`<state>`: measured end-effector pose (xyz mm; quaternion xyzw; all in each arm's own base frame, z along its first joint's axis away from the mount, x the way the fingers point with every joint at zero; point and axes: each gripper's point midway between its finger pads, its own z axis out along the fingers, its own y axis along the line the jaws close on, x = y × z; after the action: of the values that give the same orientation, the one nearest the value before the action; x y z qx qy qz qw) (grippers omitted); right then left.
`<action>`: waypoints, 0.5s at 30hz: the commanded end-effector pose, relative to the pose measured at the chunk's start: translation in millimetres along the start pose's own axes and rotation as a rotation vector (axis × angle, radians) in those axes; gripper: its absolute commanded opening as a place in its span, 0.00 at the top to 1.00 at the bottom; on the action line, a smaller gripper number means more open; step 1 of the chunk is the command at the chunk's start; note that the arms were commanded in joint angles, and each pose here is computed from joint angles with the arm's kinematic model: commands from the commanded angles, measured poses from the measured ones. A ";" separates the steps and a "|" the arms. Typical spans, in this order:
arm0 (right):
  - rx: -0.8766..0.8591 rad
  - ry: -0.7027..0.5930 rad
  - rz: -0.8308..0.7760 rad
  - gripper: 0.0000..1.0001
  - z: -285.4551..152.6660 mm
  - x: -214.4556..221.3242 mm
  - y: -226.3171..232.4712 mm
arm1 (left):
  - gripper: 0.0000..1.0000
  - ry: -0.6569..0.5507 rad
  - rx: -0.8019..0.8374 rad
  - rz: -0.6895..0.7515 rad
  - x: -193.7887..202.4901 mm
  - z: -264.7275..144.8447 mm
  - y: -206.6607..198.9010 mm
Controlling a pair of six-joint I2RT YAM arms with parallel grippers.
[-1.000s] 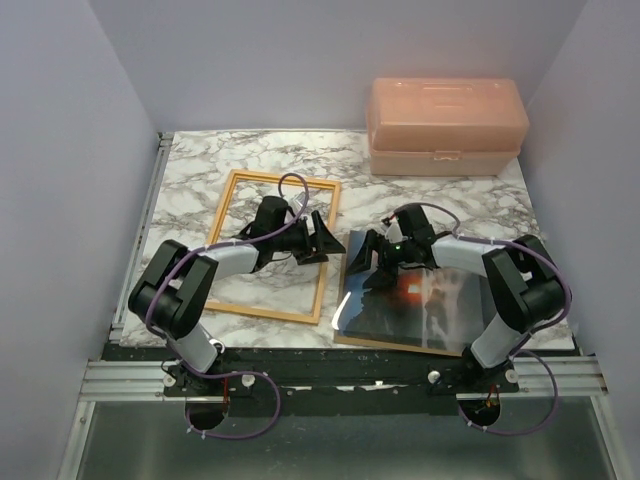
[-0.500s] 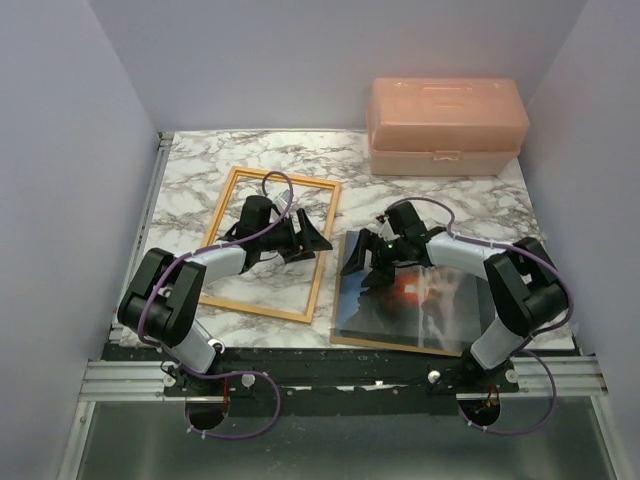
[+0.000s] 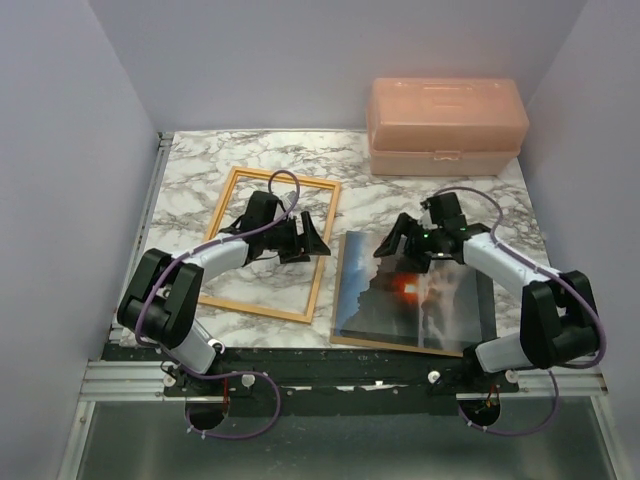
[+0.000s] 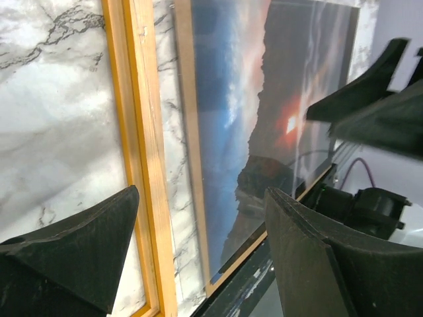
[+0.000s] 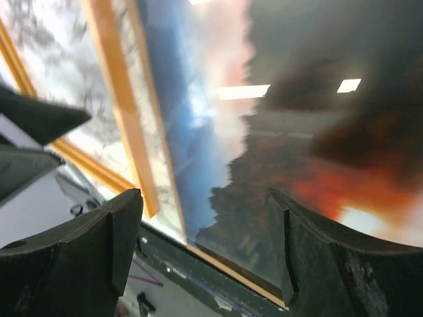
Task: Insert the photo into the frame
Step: Pick up the photo frame item at the center of the board.
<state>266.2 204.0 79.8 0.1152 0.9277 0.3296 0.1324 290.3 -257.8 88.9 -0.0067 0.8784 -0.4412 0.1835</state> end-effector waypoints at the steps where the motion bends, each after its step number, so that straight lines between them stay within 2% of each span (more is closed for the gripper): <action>1: 0.184 -0.108 0.091 0.19 -33.4 -20.2 -64.4 | 0.22 0.020 -0.108 0.078 5.4 -7.6 2.4; 8: 0.454 -0.297 0.180 0.16 -77.5 -50.8 -134.1 | 0.21 0.043 -0.151 0.077 11.9 -1.7 7.8; 11: 0.508 -0.283 0.204 0.15 -72.7 -46.6 -152.2 | 0.20 0.049 -0.167 0.074 12.0 0.7 9.4; 15: 0.472 -0.197 0.228 0.14 -51.0 -32.8 -158.2 | 0.18 0.054 -0.172 0.075 10.9 3.1 9.4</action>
<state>278.7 48.7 50.8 0.2788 0.9310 0.1266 0.1990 274.3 -256.0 76.6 0.0185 0.9129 -0.3725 0.1660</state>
